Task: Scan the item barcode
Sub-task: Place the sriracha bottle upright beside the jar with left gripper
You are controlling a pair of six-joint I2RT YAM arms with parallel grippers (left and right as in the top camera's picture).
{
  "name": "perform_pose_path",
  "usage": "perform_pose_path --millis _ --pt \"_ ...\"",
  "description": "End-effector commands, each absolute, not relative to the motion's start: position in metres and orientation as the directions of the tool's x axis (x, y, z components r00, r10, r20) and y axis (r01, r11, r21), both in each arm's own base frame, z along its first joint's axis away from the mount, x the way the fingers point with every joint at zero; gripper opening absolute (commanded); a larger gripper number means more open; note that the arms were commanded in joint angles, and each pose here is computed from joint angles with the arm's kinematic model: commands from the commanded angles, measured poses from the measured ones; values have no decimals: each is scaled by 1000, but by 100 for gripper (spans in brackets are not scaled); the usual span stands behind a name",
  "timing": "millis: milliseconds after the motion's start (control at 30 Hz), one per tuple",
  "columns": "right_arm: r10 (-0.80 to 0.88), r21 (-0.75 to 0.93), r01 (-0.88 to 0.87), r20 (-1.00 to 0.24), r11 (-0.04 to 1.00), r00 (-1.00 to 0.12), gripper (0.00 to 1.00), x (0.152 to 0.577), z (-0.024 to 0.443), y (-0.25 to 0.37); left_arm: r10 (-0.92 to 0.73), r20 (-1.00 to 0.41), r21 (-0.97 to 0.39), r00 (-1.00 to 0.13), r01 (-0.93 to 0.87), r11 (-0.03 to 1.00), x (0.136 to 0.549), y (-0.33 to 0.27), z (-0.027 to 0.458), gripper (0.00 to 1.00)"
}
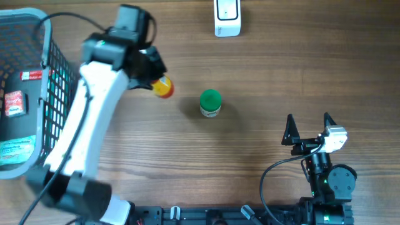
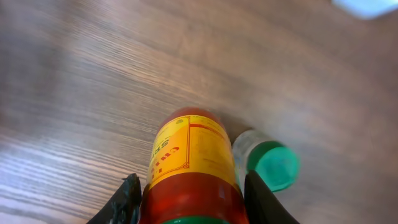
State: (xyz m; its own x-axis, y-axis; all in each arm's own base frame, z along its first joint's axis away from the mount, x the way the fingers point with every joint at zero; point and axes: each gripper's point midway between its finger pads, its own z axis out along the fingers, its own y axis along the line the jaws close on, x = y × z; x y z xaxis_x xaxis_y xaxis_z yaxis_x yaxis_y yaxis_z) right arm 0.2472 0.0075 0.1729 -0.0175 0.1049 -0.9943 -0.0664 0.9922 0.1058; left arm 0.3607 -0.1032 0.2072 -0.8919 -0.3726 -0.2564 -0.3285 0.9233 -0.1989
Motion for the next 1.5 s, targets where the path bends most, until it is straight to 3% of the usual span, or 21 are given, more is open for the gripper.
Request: perform_pose_path --millis 0,233,567,633,667,733,800,967,1133,1333,1467 --pt "107 107 -72 -994 992 -12 100 247 174 9 -185 -240 -130 -953 -157 979 367 -129 180 28" --pt "107 107 -72 -994 992 -12 100 247 174 9 132 -228 -45 -965 146 988 377 -175 136 31" --pt "107 108 -72 -994 992 -12 100 247 174 9 209 -209 14 -955 211 977 383 -196 103 34" --pt "107 108 -72 -994 992 -12 100 247 174 9 209 -208 15 -956 211 977 384 -196 101 49" --pt "107 107 -72 -994 992 -12 100 247 174 9 209 -213 30 -955 207 978 385 -194 101 70" --pt "107 108 -72 -994 992 -12 100 247 174 9 208 -228 53 -951 201 978 386 -189 108 100" --pt "107 107 -72 -994 992 -12 100 247 174 9 206 -247 56 -947 198 979 385 -187 118 100" --pt "107 107 -72 -994 992 -12 100 247 174 9 191 -343 27 -920 194 981 384 -186 169 100" --pt "107 108 -72 -994 992 -12 100 247 174 9 121 -577 21 -808 133 991 391 -170 275 100" --pt "107 107 -72 -994 992 -12 100 247 174 9 -142 -872 -43 -469 -215 976 387 -86 417 100" --pt "107 108 -72 -994 992 -12 100 247 174 9 -362 -895 -217 -262 -454 864 368 -8 455 100"
